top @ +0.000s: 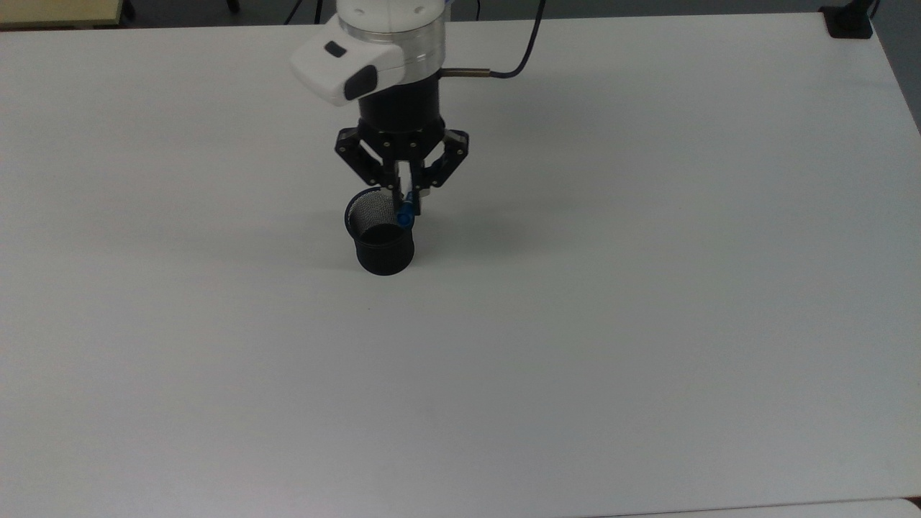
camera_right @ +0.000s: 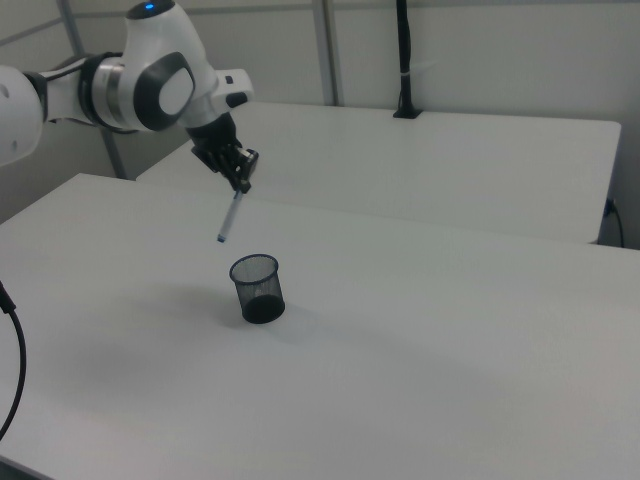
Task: Insert the marker
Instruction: 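Lift the marker and carry it over the black mesh cup, then lower the marker tip into the cup and open the gripper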
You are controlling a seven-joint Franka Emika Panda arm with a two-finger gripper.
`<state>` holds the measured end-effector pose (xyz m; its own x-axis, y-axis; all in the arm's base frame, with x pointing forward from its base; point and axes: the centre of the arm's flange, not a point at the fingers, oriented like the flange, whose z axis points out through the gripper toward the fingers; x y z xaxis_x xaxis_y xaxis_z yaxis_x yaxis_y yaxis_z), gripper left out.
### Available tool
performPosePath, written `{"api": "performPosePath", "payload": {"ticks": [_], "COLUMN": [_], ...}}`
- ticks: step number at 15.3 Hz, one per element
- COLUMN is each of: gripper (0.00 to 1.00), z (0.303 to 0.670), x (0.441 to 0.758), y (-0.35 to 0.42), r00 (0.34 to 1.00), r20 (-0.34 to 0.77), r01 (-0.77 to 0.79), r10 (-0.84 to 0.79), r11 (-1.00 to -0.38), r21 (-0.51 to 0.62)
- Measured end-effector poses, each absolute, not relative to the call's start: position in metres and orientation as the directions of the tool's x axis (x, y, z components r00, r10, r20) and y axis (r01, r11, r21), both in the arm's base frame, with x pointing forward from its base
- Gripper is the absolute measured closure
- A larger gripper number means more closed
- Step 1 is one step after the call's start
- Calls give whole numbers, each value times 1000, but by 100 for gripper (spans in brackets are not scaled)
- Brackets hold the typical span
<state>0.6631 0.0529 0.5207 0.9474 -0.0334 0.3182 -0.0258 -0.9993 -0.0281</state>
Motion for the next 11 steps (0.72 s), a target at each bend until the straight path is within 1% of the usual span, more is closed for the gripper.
{"api": "performPosePath", "payload": {"ticks": [3,11], "gripper": [84,84], "z": [505,465], "x": [666,661], "y": [37,23], "r00": [930,916], "r20": [364,400], "r01": [-47,-44], "r10": [-56,-34], "r11": [-998,-999], "r21": [-32,16]}}
